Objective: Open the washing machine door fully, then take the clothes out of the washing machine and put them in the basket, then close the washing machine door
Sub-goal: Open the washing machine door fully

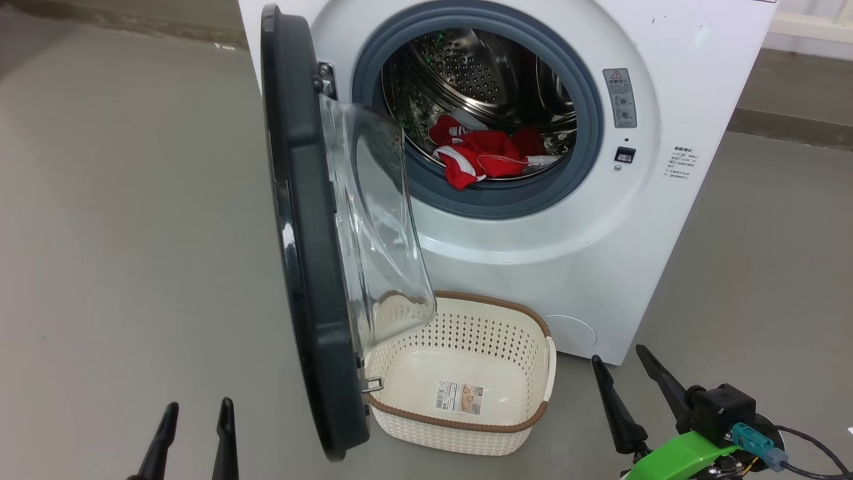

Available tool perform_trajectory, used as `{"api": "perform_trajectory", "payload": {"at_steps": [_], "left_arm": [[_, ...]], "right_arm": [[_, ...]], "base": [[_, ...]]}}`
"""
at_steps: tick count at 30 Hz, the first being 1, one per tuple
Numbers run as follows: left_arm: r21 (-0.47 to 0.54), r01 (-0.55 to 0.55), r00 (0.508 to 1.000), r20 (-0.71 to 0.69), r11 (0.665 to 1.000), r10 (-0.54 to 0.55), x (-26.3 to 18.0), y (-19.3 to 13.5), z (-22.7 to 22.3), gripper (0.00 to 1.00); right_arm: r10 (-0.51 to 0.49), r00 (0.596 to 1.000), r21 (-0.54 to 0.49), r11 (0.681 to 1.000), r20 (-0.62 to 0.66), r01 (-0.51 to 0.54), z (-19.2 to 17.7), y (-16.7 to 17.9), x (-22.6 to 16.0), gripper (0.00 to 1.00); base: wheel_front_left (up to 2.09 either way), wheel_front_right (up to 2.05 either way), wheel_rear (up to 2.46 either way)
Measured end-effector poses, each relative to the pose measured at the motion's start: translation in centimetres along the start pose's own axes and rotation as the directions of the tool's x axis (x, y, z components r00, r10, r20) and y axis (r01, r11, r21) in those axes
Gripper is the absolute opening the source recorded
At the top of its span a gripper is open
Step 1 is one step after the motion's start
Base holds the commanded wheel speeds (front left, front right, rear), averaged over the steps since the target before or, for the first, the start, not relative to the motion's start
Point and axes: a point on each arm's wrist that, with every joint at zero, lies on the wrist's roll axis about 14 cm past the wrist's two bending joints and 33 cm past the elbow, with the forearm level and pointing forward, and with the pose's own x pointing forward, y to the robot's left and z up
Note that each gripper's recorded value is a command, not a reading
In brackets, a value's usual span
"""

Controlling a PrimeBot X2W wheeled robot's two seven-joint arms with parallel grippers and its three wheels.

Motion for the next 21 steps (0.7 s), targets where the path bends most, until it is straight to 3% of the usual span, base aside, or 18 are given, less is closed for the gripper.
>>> {"api": "perform_trajectory", "payload": {"at_steps": [15, 16, 17, 21], "left_arm": [[-0.002, -0.006, 1.0, -0.012, 1.0, 0.006, 0.0, 0.2, -0.4, 1.0], [0.0, -0.011, 1.0, -0.018, 1.0, 0.011, 0.0, 0.3, -0.6, 0.26], [0.006, -0.018, 1.0, -0.018, 1.0, 0.018, 0.0, 0.3, -0.6, 0.0], [0.013, -0.038, 0.999, -0.011, 0.999, 0.038, 0.1, 0.5, -0.4, 0.0]], "right_arm": [[0.011, 1.0, 0.013, 1.0, -0.026, -0.011, -0.9, 0.4, -0.2, 1.0], [0.011, 1.0, 0.013, 1.0, -0.028, -0.011, -0.9, 0.5, -0.2, 1.0], [0.011, 1.0, 0.013, 1.0, -0.029, -0.011, -1.0, 0.5, -0.3, 1.0], [0.008, 0.999, 0.014, 1.0, -0.033, -0.007, -1.1, 0.3, -0.3, 1.0]], "base": [[0.0, 0.0, 0.0], [0.0, 0.0, 0.0], [0.0, 0.0, 0.0], [0.0, 0.0, 0.0]]}}
